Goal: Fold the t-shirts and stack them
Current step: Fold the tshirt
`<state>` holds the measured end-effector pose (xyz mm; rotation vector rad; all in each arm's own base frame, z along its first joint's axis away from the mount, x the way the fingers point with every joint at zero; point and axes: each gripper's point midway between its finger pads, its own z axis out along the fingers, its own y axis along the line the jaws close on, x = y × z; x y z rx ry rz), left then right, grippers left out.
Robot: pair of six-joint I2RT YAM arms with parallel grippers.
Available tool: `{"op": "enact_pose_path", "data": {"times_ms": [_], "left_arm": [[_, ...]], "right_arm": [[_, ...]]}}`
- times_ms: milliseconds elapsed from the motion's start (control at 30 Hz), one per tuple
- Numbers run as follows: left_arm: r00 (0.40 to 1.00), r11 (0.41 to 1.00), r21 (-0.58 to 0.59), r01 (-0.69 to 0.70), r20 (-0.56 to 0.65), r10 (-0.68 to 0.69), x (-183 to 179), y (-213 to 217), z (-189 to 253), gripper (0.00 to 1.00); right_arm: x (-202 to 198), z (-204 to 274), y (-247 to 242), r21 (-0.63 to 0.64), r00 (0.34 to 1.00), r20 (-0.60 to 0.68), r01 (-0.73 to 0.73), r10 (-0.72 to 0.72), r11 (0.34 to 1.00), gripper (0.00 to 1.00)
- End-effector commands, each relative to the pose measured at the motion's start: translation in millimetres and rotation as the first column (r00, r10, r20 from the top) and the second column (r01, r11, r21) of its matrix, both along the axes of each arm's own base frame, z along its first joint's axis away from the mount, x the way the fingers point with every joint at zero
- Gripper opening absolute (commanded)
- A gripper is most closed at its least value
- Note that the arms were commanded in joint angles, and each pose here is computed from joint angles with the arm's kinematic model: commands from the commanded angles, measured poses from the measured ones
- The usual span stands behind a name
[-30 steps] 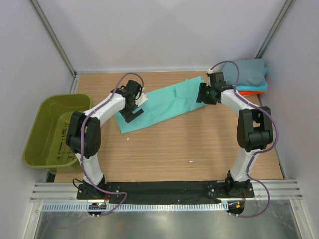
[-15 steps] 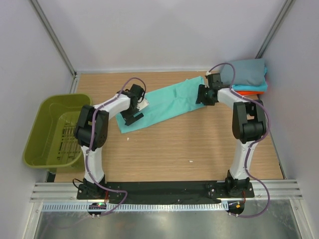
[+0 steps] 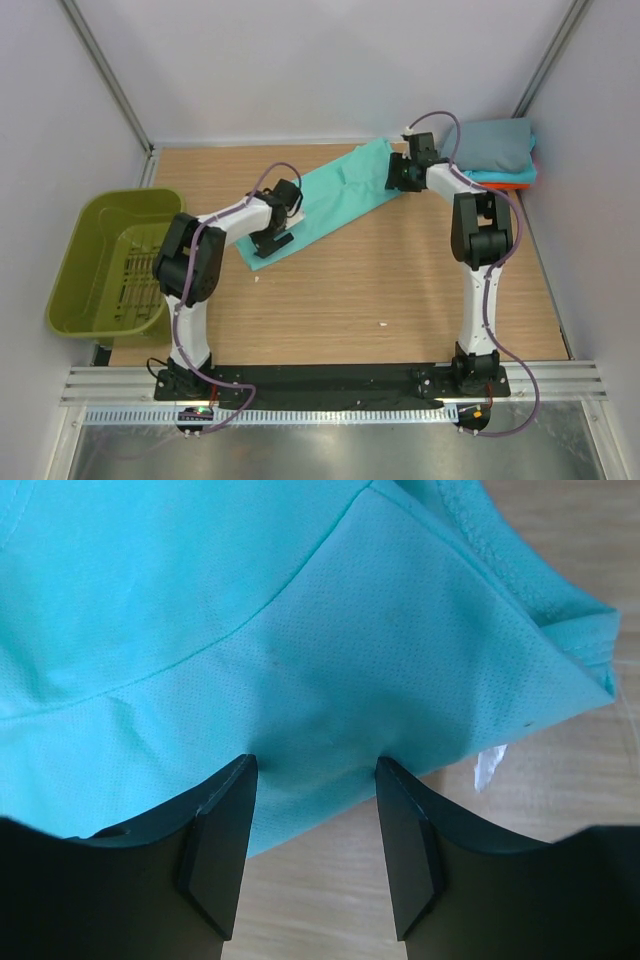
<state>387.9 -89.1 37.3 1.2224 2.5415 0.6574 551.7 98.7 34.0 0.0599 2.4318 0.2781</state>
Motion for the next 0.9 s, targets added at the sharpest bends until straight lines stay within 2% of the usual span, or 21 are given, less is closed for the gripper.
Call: {"op": "enact_pose_path", "data": {"times_ms": [0,200,300,433,500,633,867], "left_arm": [[0.997,0.999,0.008,0.044,0.06,-0.044,-16,-24,17,0.9],[0.993,0.994,0.028,0.104,0.06,-0.106,-45,-49,20,0.9],[0.987,0.992,0.044,0.118,0.107,-0.122,-43,-56,36,0.91],[0.985,0.993,0.008,0.116,0.125,-0.116,-39,-64,67,0.9],[0.989,0.993,-0.039,0.108,0.107,-0.103,-44,-69,75,0.89],[0.993,0.983,-0.139,0.118,0.011,-0.117,-68,-78,87,0.78],[0.98,0.977,-0.182,0.112,-0.144,-0.139,-102,-84,53,0.73]], "right_arm": [[23,-2,3,-0.015,0.999,0.036,-0.014,0.014,1.0,0.57],[49,5,5,-0.041,0.995,0.096,-0.014,0.018,0.999,0.58],[53,24,5,-0.041,0.991,0.134,-0.013,0.018,0.999,0.59],[46,46,4,-0.044,0.987,0.157,-0.016,0.023,0.999,0.59],[39,50,1,-0.049,0.988,0.152,-0.015,0.022,0.999,0.59],[29,64,0,-0.046,0.986,0.162,-0.015,0.022,0.999,0.59],[25,60,0,-0.051,0.988,0.153,-0.025,0.032,0.998,0.6]]}}
